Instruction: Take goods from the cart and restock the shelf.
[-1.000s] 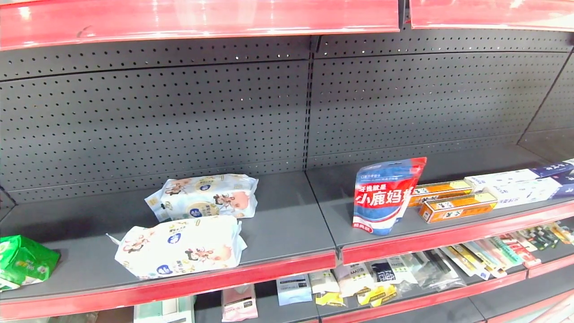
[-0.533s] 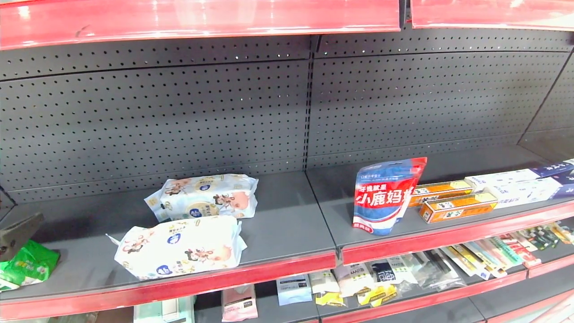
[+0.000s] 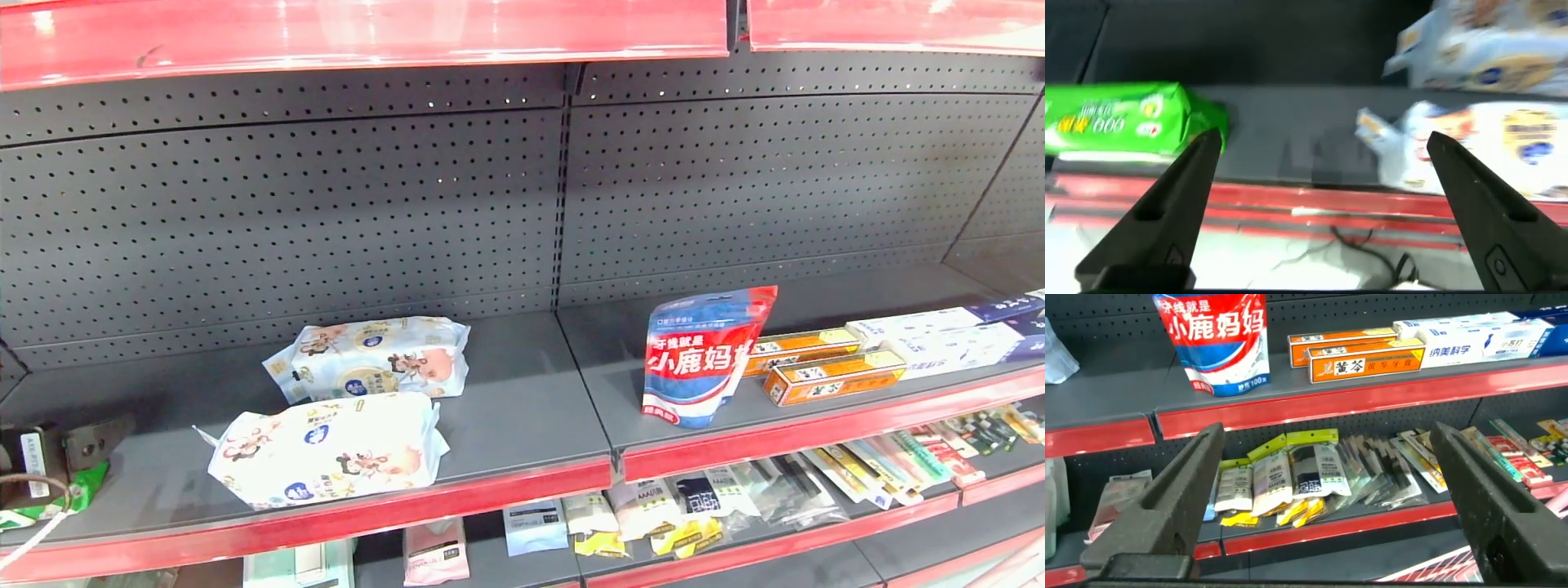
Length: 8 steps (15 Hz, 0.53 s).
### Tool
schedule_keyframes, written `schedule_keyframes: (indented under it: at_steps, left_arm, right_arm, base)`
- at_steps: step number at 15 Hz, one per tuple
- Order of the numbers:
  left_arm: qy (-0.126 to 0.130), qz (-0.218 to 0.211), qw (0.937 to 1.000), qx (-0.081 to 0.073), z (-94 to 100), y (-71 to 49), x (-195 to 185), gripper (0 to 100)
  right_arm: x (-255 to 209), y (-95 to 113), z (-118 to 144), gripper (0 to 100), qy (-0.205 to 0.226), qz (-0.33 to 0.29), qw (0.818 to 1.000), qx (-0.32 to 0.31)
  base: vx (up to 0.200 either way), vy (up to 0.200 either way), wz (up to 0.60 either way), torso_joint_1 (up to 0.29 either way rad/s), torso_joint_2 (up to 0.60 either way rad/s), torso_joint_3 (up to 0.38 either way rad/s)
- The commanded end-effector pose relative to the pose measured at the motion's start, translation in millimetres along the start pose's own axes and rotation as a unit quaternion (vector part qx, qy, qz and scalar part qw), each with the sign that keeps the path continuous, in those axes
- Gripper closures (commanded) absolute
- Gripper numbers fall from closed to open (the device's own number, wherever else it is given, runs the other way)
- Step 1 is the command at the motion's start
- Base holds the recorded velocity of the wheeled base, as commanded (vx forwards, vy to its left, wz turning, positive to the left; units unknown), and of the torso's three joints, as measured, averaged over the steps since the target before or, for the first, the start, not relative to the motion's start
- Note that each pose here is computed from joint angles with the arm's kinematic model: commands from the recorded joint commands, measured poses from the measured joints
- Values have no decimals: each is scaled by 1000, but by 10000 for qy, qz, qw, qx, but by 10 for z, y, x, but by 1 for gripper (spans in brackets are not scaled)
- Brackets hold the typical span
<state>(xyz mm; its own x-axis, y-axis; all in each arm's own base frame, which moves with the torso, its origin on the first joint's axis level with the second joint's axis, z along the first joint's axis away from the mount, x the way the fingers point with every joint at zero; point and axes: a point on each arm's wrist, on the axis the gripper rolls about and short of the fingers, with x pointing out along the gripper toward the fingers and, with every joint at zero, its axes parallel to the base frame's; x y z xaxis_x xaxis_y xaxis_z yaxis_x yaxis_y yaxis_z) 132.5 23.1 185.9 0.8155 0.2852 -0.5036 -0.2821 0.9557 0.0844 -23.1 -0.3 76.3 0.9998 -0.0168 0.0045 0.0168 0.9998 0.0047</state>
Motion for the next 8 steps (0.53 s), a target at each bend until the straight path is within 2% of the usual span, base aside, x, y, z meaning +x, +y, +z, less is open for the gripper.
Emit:
schedule_keyframes:
  at_steps: [1, 3, 8]
  left_arm:
    - [562, 238, 9981, -18, -42, 68, 247, 0]
    - [879, 304, 9957, 38, -75, 141, 397, 0]
    - [1174, 259, 9927, 77, -102, 122, 710, 0]
  right_arm:
    - [1, 0, 0, 0, 7, 0, 10000, 0]
    - [1, 0, 0, 0, 7, 0, 10000, 0]
    - [1, 0, 0, 0, 7, 0, 10000, 0]
  base:
    - [0, 0, 0, 0, 0, 0]
    - [0, 0, 0, 0, 0, 0]
    - [0, 0, 0, 0, 0, 0]
